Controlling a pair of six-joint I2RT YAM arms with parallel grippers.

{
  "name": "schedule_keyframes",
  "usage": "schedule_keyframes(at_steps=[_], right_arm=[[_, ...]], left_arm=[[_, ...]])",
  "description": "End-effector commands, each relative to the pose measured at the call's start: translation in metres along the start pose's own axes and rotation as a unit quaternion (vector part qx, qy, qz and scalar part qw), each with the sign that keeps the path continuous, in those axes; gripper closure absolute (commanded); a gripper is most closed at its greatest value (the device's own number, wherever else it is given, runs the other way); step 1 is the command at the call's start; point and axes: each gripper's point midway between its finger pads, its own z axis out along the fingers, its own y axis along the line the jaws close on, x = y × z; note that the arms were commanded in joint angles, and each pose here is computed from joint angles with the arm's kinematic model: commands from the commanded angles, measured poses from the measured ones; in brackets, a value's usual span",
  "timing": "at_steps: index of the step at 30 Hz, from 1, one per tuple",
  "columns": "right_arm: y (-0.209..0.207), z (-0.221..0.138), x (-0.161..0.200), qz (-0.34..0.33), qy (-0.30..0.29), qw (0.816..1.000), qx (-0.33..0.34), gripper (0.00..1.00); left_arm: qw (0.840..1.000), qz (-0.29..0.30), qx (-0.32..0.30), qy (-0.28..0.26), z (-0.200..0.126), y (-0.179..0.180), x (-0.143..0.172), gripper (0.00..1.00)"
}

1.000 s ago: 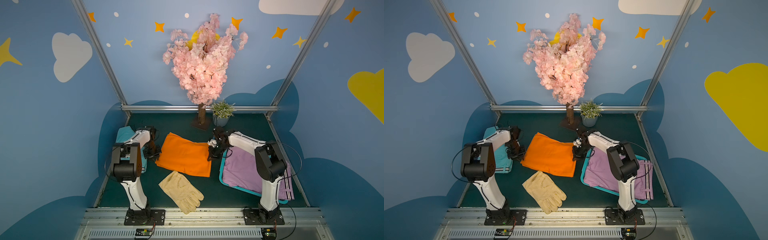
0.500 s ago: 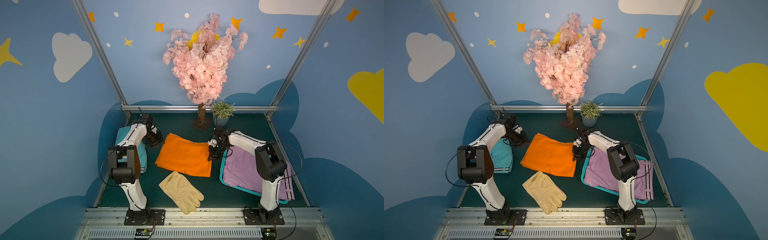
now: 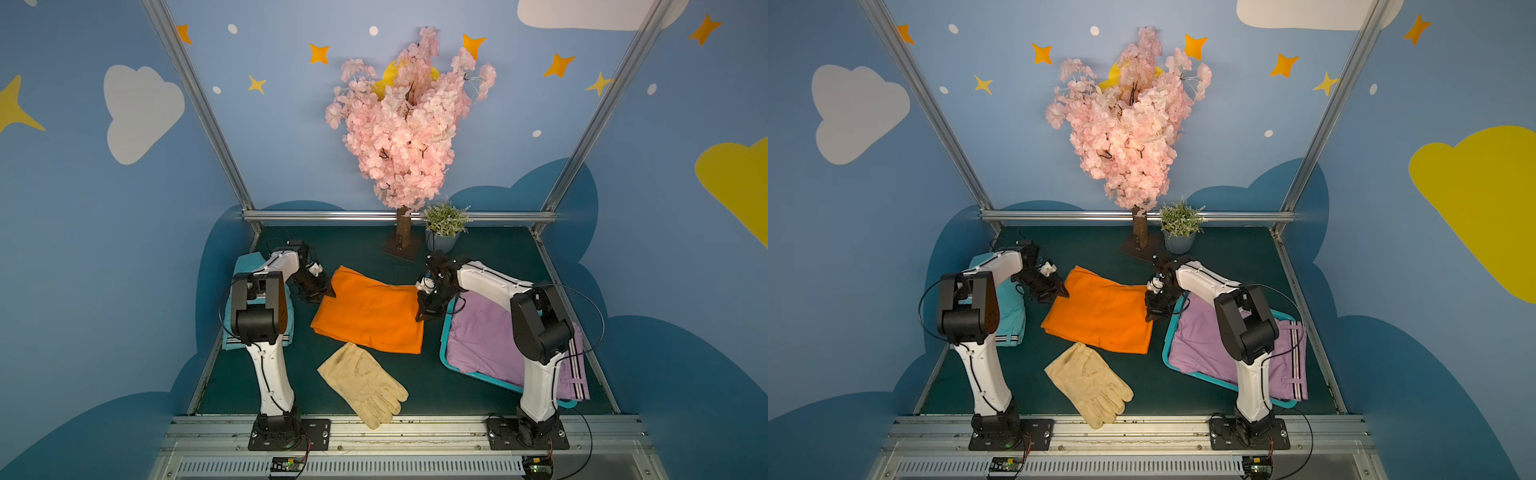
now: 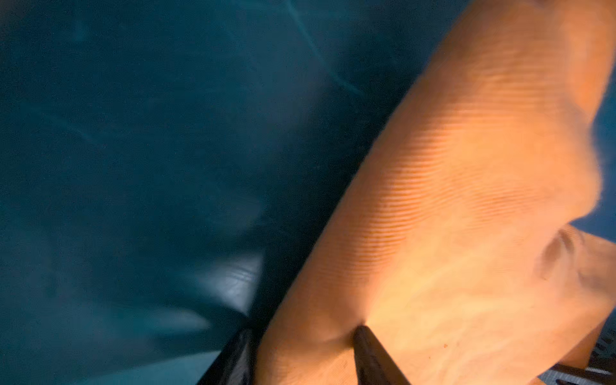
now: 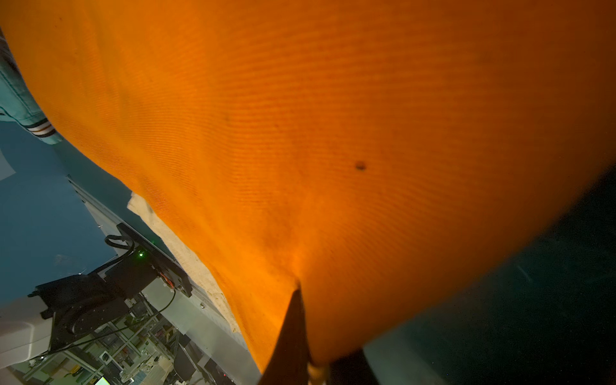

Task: Put the folded long pants in the basket
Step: Pick up the long pant at the center of the board.

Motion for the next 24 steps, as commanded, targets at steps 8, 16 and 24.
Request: schedule_keyframes(at_steps=[8,16,24], right_arm=[[0.009,-0.017,0.003,-0.002,0.003,1.000,-0.007,1.00],[0.028,-0.023,-0.003,-0.017,-0.004,0.999,-0.033,1.00],[0.067,-0.038,-0.012,-0.052,-0.016,0.996,-0.075,1.00]], left_arm=[[0.998,-0.018,-0.002,0.054,0.017,0.013,0.024,0.65],[1.000,-0.016,0.011,-0.007,-0.013,-0.002,0.002,0.98],[0.994,-0.047,-0.029,-0.095,-0.084,0.004,-0.015,0.98]])
